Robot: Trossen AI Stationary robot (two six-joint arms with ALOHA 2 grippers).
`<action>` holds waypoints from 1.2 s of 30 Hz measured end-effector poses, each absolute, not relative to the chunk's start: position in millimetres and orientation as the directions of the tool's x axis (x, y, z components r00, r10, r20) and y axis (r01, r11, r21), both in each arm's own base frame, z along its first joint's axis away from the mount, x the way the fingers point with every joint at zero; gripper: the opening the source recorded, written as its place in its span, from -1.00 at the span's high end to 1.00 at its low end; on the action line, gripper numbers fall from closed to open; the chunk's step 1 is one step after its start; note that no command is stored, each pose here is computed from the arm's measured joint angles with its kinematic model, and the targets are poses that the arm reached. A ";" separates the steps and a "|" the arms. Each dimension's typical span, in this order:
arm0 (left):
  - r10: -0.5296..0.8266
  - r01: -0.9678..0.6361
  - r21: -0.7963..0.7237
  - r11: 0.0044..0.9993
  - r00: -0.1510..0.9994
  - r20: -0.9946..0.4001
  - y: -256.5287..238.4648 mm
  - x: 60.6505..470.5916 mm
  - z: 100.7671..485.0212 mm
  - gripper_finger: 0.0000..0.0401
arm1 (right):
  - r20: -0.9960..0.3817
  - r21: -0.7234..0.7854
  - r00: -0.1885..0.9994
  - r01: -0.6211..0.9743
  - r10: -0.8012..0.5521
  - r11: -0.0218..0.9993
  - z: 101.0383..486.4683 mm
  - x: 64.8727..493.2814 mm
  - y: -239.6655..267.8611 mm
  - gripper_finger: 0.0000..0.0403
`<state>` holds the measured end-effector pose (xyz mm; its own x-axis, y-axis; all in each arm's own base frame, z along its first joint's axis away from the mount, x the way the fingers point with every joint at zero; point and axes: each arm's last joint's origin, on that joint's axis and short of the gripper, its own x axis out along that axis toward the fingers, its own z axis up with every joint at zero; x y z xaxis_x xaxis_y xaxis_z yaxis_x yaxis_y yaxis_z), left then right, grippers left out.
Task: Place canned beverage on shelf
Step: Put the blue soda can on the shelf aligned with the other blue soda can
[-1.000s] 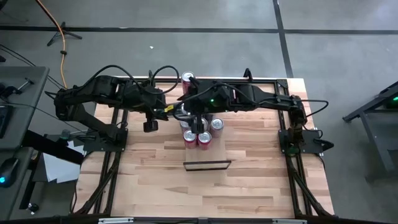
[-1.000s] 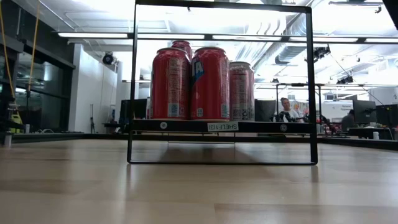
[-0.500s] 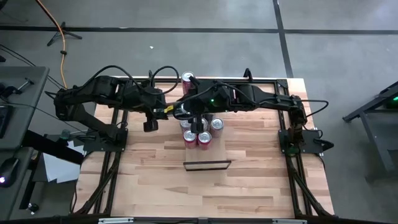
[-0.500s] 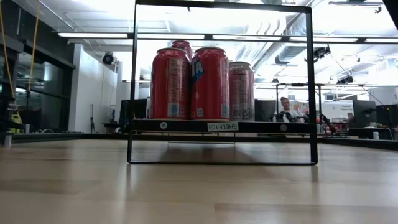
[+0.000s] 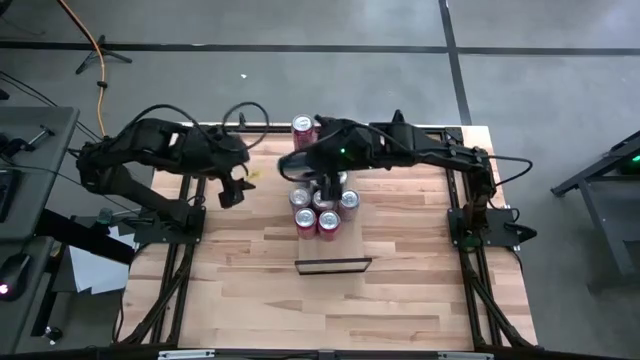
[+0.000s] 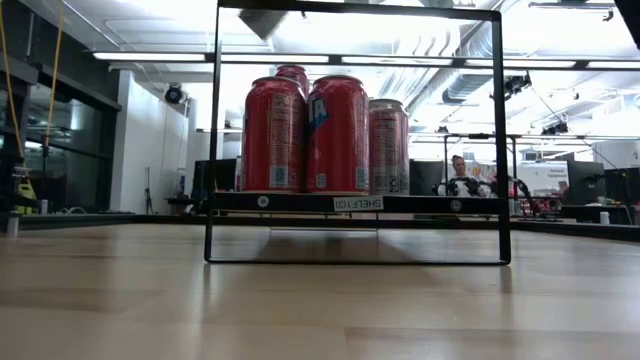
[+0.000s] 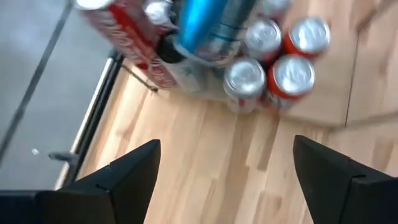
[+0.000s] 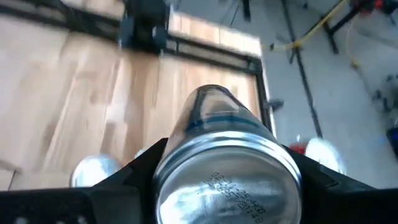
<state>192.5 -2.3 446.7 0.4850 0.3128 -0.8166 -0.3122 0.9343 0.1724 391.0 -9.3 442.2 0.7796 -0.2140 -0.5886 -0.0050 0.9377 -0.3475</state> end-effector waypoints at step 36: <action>0.487 -0.352 -0.537 0.766 0.864 0.130 -10.9 182.7 349.1 -0.49 | -0.187 0.234 0.969 0.206 -0.163 0.950 427.8 249.6 -21.4 -0.06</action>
<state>182.7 -10.9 349.1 0.8636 0.4872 0.1296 -0.3517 0.7665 -0.5374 249.6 -21.4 427.8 0.9686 -0.1634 -0.1872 0.2056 0.9501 0.2344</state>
